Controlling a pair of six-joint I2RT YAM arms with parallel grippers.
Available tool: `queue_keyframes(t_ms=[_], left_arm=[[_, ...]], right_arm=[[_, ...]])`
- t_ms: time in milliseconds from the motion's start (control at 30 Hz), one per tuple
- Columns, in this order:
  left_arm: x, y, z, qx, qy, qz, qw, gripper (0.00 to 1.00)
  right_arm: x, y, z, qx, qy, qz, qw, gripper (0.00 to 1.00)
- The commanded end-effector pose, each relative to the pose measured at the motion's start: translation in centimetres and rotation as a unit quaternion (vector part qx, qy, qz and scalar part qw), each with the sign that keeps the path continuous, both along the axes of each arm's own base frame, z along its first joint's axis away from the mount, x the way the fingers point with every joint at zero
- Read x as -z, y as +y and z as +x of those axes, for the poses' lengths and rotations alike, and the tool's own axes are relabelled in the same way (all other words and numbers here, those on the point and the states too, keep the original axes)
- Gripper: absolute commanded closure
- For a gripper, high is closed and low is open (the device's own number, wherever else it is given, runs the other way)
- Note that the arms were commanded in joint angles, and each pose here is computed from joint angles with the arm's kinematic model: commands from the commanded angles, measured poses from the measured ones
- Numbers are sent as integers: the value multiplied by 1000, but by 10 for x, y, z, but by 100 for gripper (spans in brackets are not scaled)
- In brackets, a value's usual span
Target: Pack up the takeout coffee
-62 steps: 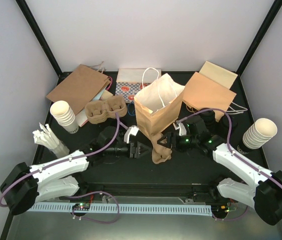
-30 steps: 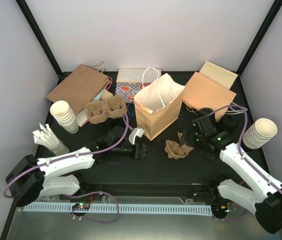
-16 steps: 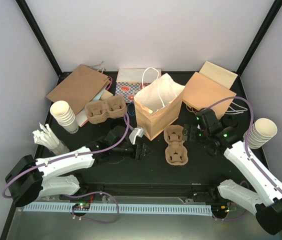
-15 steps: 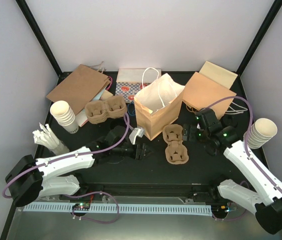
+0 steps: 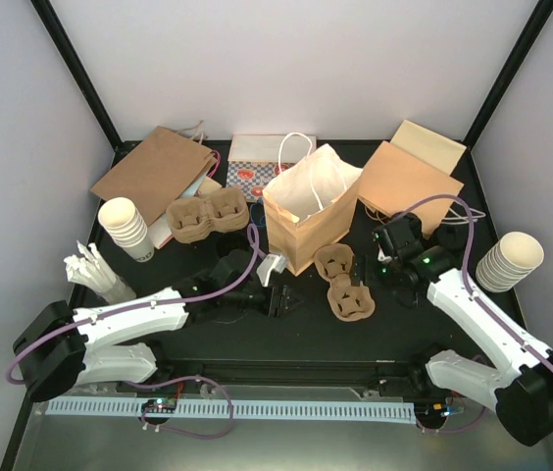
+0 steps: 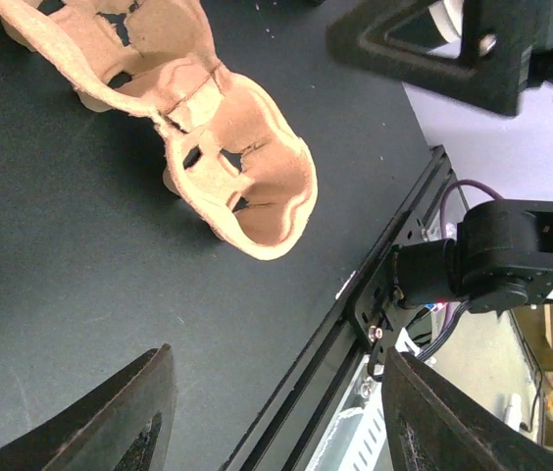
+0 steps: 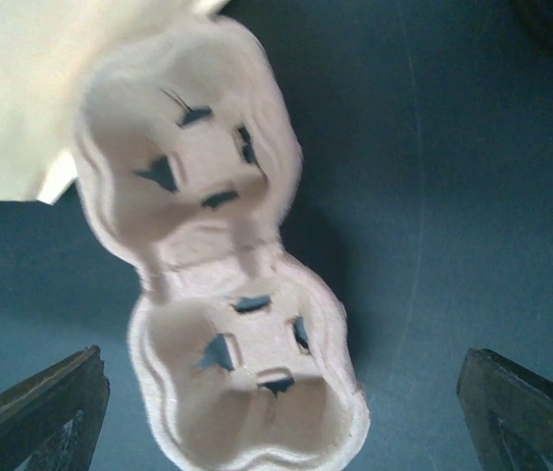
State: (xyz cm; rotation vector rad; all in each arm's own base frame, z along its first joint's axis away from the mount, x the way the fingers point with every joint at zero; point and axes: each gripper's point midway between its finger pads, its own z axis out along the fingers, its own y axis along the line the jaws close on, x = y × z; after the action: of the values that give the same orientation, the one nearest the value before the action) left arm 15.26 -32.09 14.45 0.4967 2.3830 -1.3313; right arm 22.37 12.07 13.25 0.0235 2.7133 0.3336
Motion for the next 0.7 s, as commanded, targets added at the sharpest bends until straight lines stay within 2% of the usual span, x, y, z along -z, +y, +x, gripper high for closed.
queue_keyframes(t_ms=[0, 133, 233, 333, 533, 667], left_arm=[[-14, -3, 7, -10, -24, -1, 1000, 41], [-17, 2, 9, -19, -34, 6, 999, 40], [-18, 4, 10, -21, -37, 15, 999, 40], [-18, 6, 11, -26, -40, 22, 999, 40], [-19, 9, 13, -32, -45, 25, 998, 40], [-22, 9, 15, -34, -50, 28, 998, 40]], right_arm=[[25, -8, -6, 58, 18, 11, 998, 0], [48, 0, -13, 59, 39, 36, 997, 0], [61, 6, -18, 46, 54, 50, 996, 7], [66, 24, -24, 8, 60, 97, 993, 10], [63, 69, -40, -55, 82, 203, 974, 14], [38, 115, -58, -125, 91, 266, 951, 17]])
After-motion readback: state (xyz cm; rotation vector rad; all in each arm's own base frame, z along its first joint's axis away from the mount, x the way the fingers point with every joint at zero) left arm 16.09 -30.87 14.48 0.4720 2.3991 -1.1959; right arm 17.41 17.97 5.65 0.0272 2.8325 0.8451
